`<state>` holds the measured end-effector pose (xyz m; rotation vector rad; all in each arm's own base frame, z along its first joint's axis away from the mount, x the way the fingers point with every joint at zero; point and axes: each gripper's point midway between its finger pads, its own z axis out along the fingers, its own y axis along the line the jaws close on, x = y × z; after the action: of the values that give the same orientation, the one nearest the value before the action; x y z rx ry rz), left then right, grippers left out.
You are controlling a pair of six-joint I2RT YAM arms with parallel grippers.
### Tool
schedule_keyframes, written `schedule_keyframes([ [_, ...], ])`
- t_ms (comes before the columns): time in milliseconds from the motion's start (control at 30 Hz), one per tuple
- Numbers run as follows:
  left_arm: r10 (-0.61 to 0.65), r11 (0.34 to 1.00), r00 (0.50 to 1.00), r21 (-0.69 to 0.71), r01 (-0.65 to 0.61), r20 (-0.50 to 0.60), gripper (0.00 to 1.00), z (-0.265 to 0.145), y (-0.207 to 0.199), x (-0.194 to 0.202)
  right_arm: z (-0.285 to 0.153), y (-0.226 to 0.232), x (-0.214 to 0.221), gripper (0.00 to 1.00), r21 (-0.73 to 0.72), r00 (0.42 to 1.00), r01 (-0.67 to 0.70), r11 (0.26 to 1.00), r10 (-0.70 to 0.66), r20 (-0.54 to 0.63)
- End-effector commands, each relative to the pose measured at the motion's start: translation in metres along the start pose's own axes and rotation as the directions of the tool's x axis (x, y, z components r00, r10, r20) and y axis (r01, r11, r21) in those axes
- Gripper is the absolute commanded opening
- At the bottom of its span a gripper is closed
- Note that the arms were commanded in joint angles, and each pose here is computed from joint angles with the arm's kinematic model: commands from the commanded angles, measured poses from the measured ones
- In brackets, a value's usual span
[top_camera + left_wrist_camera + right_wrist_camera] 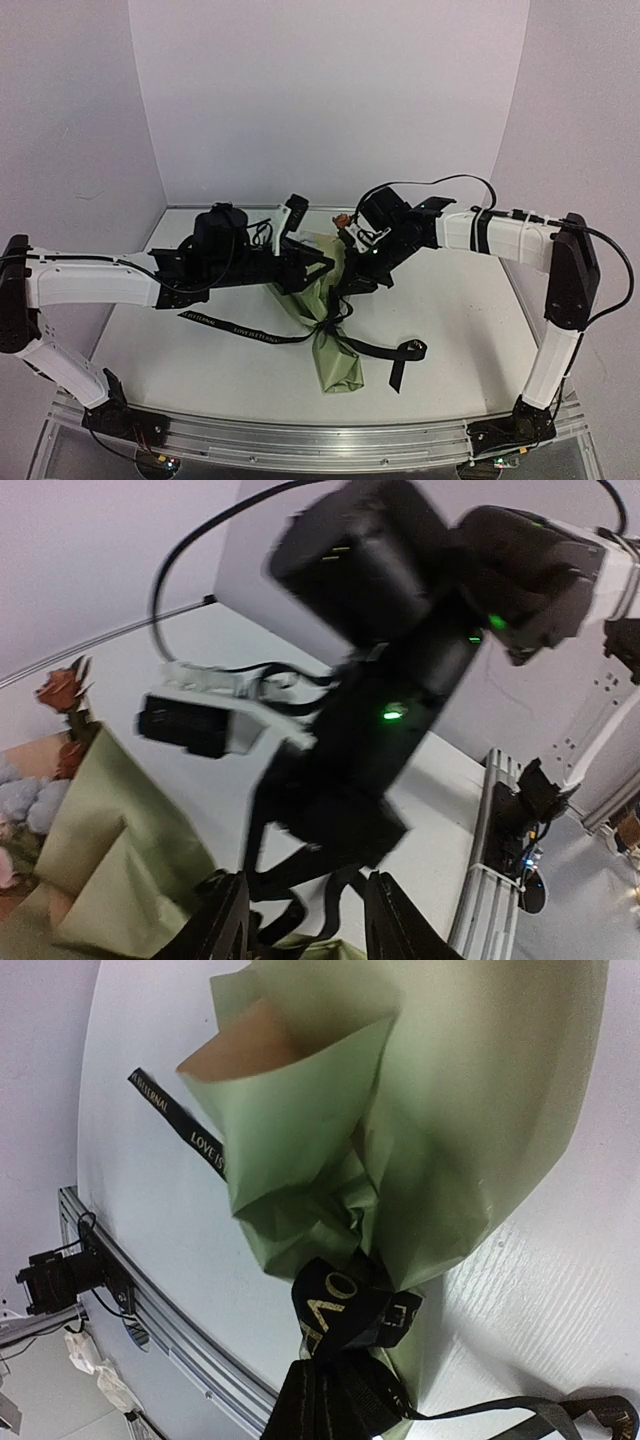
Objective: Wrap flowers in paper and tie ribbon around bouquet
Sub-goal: Cross the half-tied ribbon over the folded bouquet.
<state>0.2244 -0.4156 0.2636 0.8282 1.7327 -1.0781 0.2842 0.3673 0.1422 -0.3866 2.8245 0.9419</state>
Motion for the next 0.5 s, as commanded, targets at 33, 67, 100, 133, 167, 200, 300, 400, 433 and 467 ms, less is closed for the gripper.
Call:
schedule_keyframes([
  [33,-0.09,0.991,0.995,-0.105,0.086,-0.031,0.42,-0.018,0.037,0.022,-0.027,0.033,0.014,0.0,-0.048,0.987,0.157,0.986,-0.155,0.042],
  [67,-0.087,0.991,0.995,-0.101,0.082,-0.048,0.41,-0.018,0.039,0.026,-0.027,0.035,0.017,0.0,-0.05,0.984,0.175,0.983,-0.173,0.039],
  [100,-0.085,0.993,0.994,-0.088,0.079,-0.064,0.4,-0.018,0.04,0.03,-0.028,0.038,0.021,0.0,-0.054,0.981,0.194,0.979,-0.192,0.039],
  [133,-0.082,0.995,0.994,-0.068,0.077,-0.079,0.38,-0.018,0.039,0.033,-0.029,0.041,0.024,0.0,-0.057,0.977,0.212,0.976,-0.21,0.038],
  [167,-0.081,0.996,0.993,-0.052,0.077,-0.089,0.37,-0.018,0.039,0.036,-0.031,0.043,0.026,0.0,-0.062,0.974,0.224,0.973,-0.222,0.039],
  [200,-0.079,0.996,0.992,-0.038,0.076,-0.096,0.37,-0.017,0.04,0.037,-0.031,0.045,0.029,0.0,-0.065,0.971,0.239,0.969,-0.237,0.037],
  [300,-0.077,0.995,0.99,0.055,0.084,-0.119,0.36,-0.017,0.033,0.039,-0.032,0.05,0.035,0.0,-0.079,0.965,0.263,0.962,-0.261,0.031],
  [400,-0.052,0.991,0.987,0.116,0.07,-0.149,0.36,-0.015,0.026,0.042,-0.032,0.051,0.037,0.0,-0.081,0.962,0.274,0.958,-0.272,0.03],
  [433,-0.046,0.989,0.986,0.133,0.068,-0.162,0.36,-0.014,0.024,0.044,-0.032,0.051,0.037,0.0,-0.081,0.961,0.276,0.958,-0.275,0.029],
  [467,-0.042,0.987,0.983,0.144,0.068,-0.179,0.36,-0.012,0.024,0.047,-0.032,0.051,0.038,0.0,-0.082,0.961,0.278,0.957,-0.277,0.029],
])
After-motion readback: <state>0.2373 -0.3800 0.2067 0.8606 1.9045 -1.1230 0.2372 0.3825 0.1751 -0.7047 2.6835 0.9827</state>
